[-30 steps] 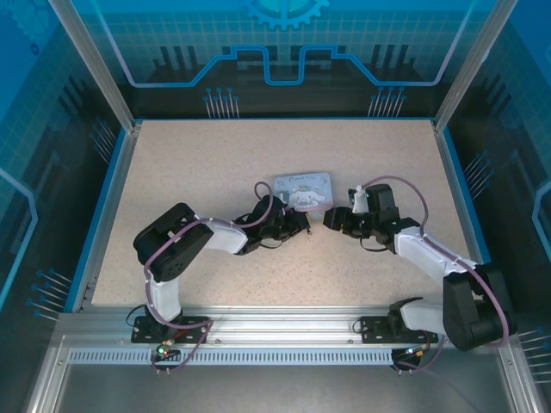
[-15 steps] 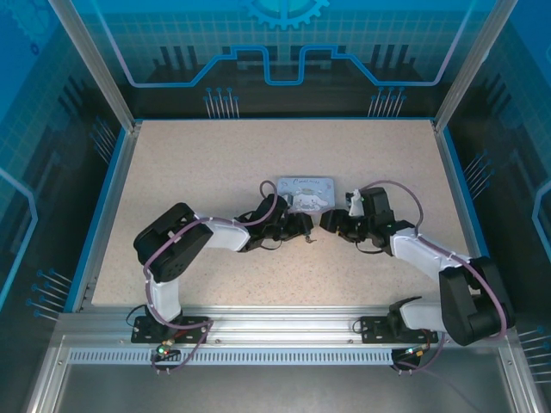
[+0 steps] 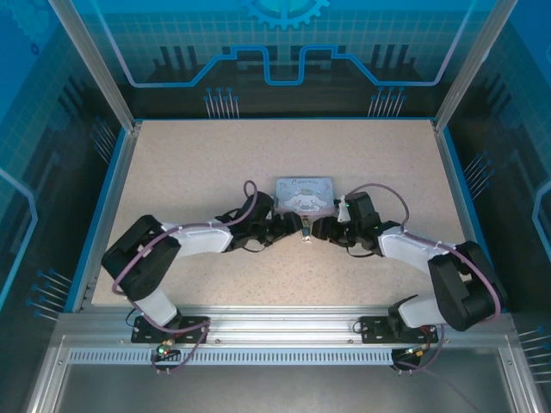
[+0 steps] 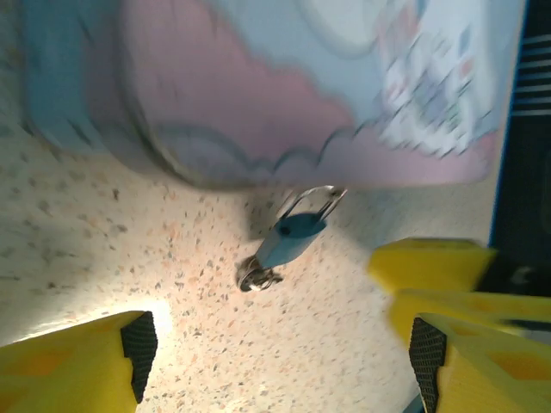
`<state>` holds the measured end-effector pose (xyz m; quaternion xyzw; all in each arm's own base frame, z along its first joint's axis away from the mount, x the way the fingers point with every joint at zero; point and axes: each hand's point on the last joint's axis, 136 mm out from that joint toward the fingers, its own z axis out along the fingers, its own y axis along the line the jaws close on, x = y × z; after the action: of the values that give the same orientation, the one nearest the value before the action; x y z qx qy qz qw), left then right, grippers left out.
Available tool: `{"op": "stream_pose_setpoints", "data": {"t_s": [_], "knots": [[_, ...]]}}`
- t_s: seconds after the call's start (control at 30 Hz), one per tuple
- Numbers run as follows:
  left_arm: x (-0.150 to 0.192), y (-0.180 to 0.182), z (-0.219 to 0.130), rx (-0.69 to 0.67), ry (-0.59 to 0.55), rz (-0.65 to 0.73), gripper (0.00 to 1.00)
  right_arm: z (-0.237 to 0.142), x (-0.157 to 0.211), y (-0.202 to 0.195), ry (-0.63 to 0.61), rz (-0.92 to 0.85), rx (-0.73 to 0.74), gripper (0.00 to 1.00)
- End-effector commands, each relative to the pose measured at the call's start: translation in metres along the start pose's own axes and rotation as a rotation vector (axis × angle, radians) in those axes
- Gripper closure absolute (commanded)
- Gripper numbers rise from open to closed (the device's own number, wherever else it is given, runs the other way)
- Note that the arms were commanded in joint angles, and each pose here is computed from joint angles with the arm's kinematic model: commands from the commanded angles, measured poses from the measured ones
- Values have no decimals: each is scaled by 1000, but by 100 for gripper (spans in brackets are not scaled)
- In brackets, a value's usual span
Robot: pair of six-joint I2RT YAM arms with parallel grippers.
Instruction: Unlock the padlock with the key
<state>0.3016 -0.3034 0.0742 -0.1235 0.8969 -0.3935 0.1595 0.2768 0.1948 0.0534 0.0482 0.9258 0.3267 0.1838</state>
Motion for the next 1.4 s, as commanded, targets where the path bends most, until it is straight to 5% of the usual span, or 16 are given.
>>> {"op": "stream_pose_setpoints", "data": {"t_s": [0.0,0.27,0.93,1.03,1.2,1.37], "knots": [[-17,-5,-21,11,-28,-23,20,10,-7,-2,-11,-88,62,46],[-56,-16,-31,35,-67,-57,19,34,-8,2,21,-129,63,47],[-89,-9,-16,52,-70,-113,18,57,-5,23,67,-155,-35,55],[-91,-9,-13,49,-66,-113,18,60,-4,19,73,-153,-22,64],[-96,-6,-6,24,-57,-102,17,59,-4,13,79,-152,-6,93],[-97,3,-3,-42,-48,-57,17,48,-8,3,60,-125,-2,100]]}}
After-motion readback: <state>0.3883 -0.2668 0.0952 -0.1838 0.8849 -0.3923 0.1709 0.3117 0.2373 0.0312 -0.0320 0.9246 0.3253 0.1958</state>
